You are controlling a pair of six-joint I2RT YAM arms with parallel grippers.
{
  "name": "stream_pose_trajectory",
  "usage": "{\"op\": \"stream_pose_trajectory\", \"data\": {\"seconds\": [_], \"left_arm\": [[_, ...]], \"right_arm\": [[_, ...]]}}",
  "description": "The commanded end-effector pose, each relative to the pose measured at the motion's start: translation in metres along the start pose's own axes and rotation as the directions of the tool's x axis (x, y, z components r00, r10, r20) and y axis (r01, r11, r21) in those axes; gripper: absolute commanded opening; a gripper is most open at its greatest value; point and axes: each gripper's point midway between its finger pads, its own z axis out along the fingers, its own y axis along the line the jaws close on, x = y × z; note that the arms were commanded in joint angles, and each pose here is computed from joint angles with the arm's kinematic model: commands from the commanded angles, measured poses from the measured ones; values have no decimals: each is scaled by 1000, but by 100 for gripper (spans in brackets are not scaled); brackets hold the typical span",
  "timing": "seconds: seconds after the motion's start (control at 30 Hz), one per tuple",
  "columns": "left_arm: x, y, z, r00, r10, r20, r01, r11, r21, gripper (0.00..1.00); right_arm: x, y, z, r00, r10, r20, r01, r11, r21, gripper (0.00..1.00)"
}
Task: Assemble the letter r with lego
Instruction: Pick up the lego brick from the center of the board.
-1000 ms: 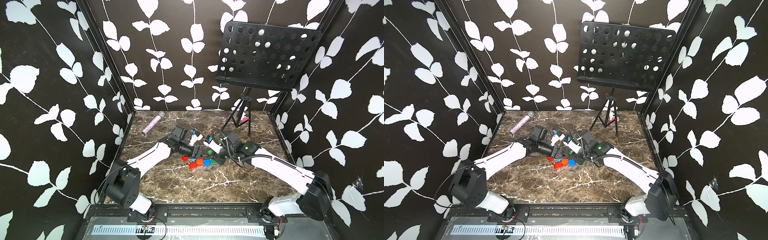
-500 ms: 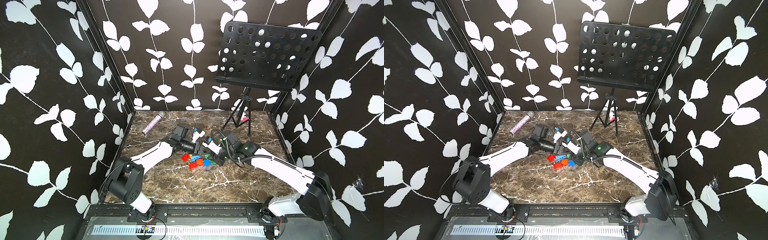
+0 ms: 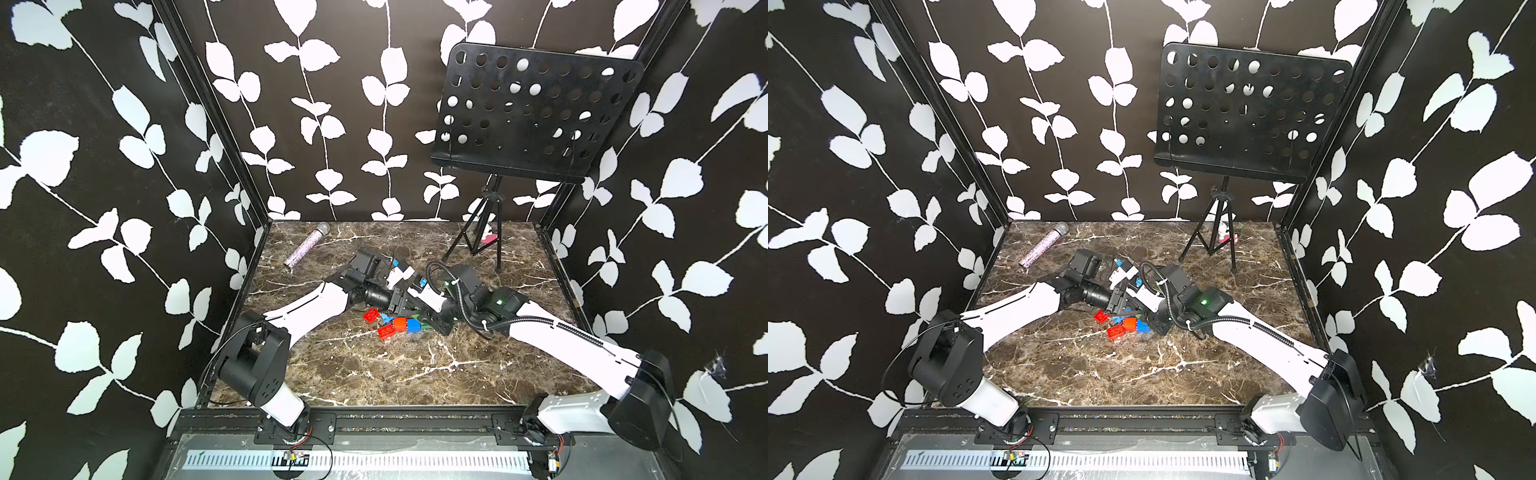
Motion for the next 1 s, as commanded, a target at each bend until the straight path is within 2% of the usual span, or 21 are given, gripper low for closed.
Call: {"op": "stream_pose_trajectory", "data": {"seconds": [0.0,0.23,0.43,0.6,0.7,0.83,0.97], "left_arm": [[13,-13,1,999,8,-47,-6,999,45,50],[9,-18,7,998,17,-53,-12,996,90,40],[7,-21,15,997,26,-70,-17,992,127,39],[5,-24,18,997,37,-71,-27,989,147,22],[2,-28,16,997,59,-56,-50,987,153,9],[3,-33,13,995,86,-48,-78,986,150,8],[8,-26,11,995,85,-54,-80,992,99,7]], "right_arm": [[-15,-14,-9,998,-22,65,17,997,76,28],[-17,-14,-6,997,-31,69,26,997,72,28],[-19,-13,-4,997,-39,71,34,997,63,28],[-16,-14,-1,997,-40,62,35,997,68,29],[-15,-16,2,998,-35,57,31,996,78,34],[-12,-21,5,998,-19,53,13,995,103,45],[-9,-29,4,999,1,47,-8,990,142,57]]}}
